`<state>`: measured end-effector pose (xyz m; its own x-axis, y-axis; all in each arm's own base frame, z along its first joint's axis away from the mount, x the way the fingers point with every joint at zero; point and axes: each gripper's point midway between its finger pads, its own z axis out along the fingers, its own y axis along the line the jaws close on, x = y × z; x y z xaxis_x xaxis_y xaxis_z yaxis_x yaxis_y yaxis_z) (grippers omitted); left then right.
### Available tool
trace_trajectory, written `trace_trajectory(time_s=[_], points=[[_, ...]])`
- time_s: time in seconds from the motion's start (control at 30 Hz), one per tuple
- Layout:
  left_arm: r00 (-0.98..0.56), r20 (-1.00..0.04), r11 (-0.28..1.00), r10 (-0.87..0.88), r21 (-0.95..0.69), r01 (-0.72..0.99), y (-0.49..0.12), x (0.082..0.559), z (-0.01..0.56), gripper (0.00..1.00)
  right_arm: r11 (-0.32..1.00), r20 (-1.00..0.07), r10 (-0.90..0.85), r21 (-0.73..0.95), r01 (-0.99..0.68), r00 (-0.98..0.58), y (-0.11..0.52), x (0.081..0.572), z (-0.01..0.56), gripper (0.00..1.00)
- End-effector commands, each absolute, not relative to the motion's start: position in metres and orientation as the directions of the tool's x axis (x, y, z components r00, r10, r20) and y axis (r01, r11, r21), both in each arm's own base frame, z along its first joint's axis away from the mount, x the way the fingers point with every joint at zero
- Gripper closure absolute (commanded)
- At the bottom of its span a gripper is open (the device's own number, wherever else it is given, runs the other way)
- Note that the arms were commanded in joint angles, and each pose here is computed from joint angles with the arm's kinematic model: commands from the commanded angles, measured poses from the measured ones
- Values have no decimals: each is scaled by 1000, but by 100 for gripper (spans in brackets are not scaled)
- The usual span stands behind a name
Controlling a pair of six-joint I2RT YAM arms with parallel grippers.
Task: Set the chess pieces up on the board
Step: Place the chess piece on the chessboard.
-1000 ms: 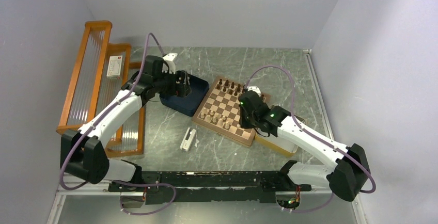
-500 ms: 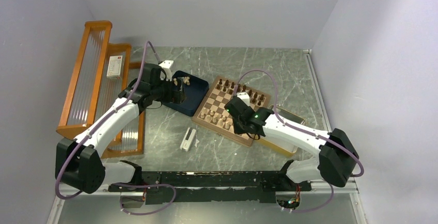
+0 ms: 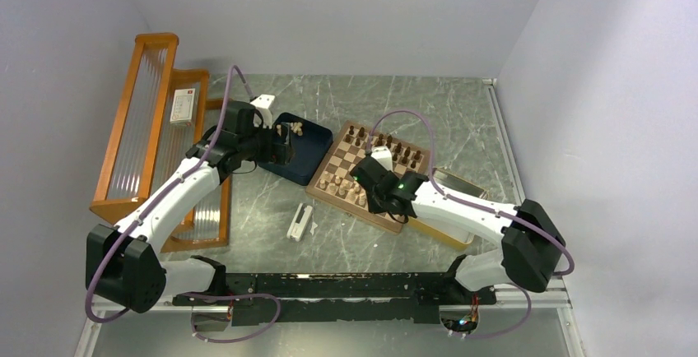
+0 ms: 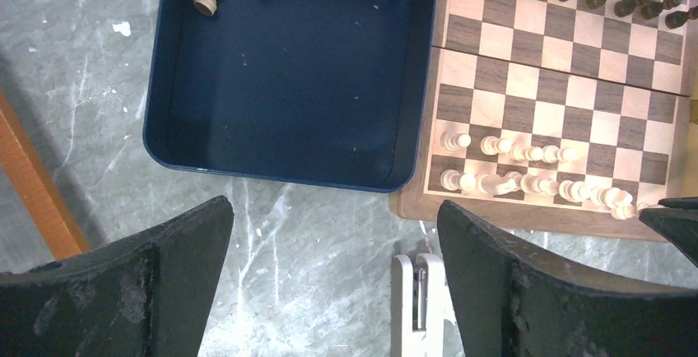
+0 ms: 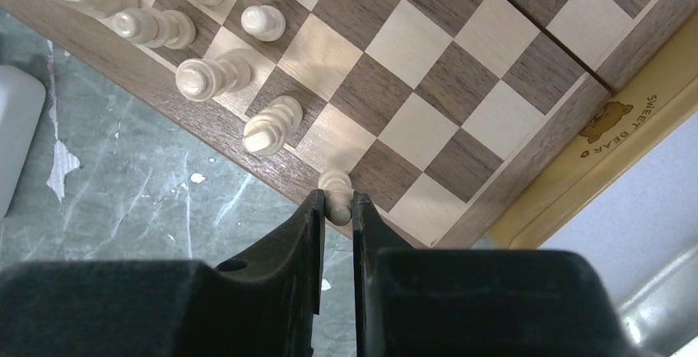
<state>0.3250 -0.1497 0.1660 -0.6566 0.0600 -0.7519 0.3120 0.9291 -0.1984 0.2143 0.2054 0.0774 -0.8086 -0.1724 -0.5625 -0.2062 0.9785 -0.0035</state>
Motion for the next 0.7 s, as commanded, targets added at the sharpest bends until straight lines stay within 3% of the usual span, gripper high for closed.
trace_trajectory(time_s=[0.0,0.67], points=[[-641,-765,945,60,-164,284,-139,326,170,2,982,-602,-153,-3,-189,-784,213,225,83,95],[-638,-767,939,65,-170,300,-141,324,172,2,982,-590,-179,-60,-178,-787,212,230,72,94]])
